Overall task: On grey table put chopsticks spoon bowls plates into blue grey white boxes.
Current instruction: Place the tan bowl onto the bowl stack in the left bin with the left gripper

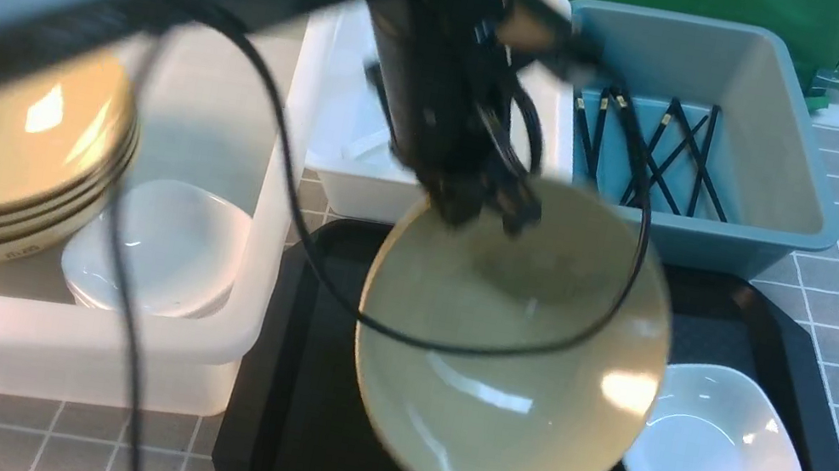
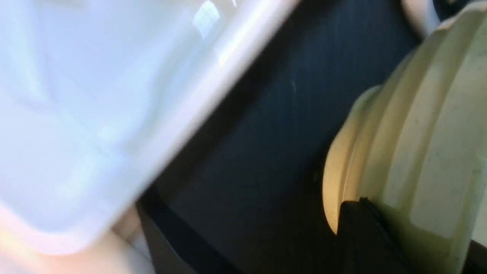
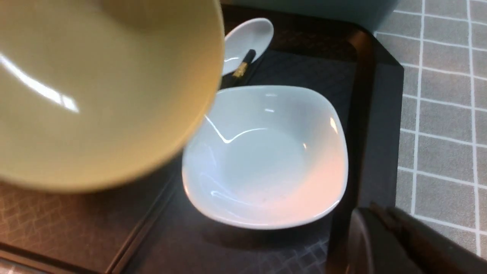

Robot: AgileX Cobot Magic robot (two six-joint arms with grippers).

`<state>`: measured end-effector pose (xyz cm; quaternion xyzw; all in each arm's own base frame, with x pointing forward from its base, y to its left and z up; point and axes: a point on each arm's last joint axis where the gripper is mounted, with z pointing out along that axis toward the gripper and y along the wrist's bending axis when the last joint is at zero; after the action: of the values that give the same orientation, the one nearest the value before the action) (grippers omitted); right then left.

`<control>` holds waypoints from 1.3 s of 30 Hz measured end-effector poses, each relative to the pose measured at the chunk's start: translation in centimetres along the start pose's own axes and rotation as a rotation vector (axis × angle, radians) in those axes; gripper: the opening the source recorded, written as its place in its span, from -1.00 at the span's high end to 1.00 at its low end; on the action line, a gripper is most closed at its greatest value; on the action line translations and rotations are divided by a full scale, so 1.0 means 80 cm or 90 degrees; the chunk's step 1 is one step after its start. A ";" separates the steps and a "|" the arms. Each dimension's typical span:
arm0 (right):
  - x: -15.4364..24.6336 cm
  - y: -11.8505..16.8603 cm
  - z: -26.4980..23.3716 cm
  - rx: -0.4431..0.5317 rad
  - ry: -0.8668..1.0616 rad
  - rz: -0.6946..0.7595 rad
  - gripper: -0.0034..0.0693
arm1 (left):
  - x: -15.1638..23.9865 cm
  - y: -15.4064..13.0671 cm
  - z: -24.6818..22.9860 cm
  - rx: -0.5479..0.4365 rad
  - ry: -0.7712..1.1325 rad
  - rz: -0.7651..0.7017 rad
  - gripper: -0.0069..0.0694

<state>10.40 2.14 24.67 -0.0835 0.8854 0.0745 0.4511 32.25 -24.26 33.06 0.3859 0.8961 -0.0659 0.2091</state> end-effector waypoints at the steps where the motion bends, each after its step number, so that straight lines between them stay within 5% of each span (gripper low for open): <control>1: 0.000 0.000 0.000 0.000 0.001 0.000 0.78 | -0.001 0.000 -0.014 0.000 -0.024 -0.002 0.81; 9: 0.002 0.001 0.000 -0.003 0.011 0.000 0.78 | 0.033 0.048 -0.136 0.004 -0.155 -0.084 0.81; 17: 0.003 0.001 0.000 -0.005 0.016 0.000 0.76 | 0.172 0.182 -0.239 -0.203 -0.200 -0.360 0.81; 26: 0.002 0.001 0.000 -0.004 0.014 0.001 0.75 | 0.326 0.266 -0.195 -0.271 -0.228 -0.705 0.81; 34: 0.001 0.000 0.000 -0.002 0.007 0.003 0.74 | 0.371 0.283 -0.138 -0.326 -0.238 -0.757 0.73; 38: 0.001 0.000 0.000 -0.002 0.006 0.013 0.74 | 0.375 0.292 -0.127 -0.341 -0.244 -0.740 0.43; 39: 0.001 0.000 0.000 -0.002 0.006 0.014 0.74 | 0.375 0.292 -0.127 -0.345 -0.245 -0.734 0.23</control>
<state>10.35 2.16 24.61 -0.0743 0.8882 0.0804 0.4462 27.35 14.71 30.49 -0.2403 0.8904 -0.0074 0.3864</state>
